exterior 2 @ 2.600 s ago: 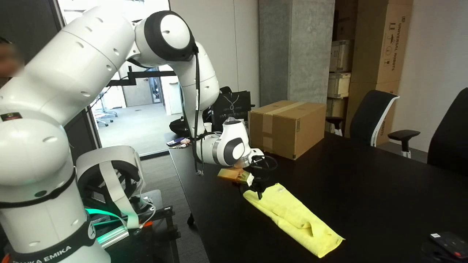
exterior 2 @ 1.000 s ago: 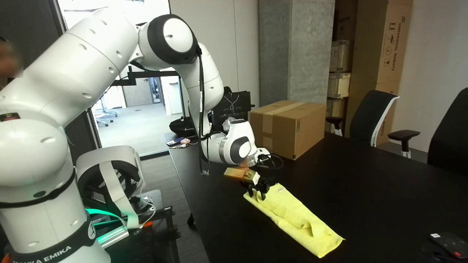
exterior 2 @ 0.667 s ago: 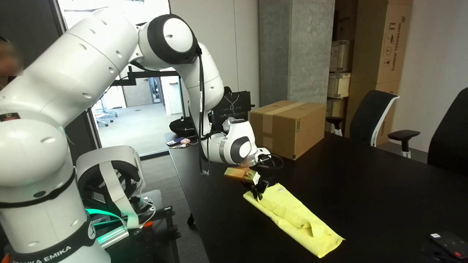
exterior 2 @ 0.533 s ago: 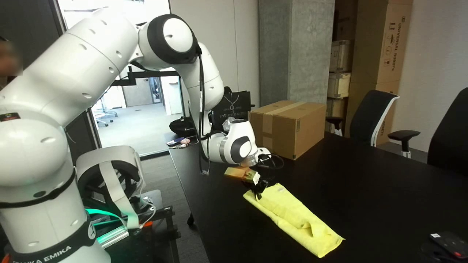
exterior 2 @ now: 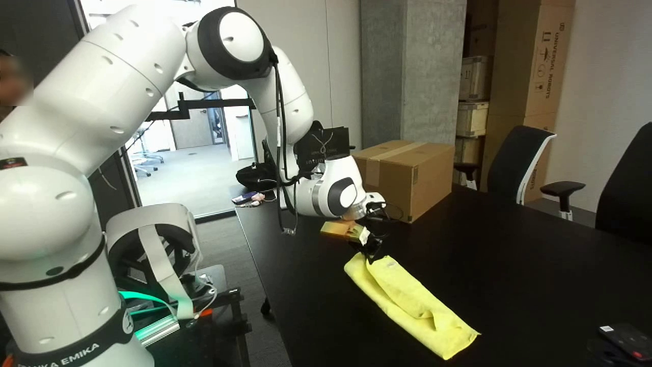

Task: Fold the towel from bottom to top.

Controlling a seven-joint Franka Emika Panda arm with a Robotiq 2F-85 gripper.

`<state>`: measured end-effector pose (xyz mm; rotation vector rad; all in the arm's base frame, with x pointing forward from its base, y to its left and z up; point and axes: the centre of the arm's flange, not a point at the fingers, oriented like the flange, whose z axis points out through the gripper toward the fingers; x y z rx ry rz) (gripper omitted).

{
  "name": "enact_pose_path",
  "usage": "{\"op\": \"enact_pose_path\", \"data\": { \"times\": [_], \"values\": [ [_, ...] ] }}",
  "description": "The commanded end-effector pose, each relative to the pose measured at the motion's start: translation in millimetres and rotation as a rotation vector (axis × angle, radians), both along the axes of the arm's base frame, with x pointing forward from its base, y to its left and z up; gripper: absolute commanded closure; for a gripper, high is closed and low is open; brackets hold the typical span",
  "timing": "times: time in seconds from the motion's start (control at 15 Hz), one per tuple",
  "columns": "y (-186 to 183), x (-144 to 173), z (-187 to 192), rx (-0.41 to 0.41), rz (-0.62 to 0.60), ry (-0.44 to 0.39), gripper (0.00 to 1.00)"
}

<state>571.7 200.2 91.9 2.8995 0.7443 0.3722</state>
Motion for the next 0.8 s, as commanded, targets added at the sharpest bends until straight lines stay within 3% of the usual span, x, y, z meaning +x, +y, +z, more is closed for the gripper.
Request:
{"op": "enact_pose_path", "data": {
  "times": [0.0,0.33,0.73],
  "values": [
    [1,19,32,0.034,-0.043,-0.062,0.97],
    [14,64,52,0.069,-0.092,-0.154,0.97],
    [25,112,19,0.032,-0.171,-0.198,0.97]
  ]
}}
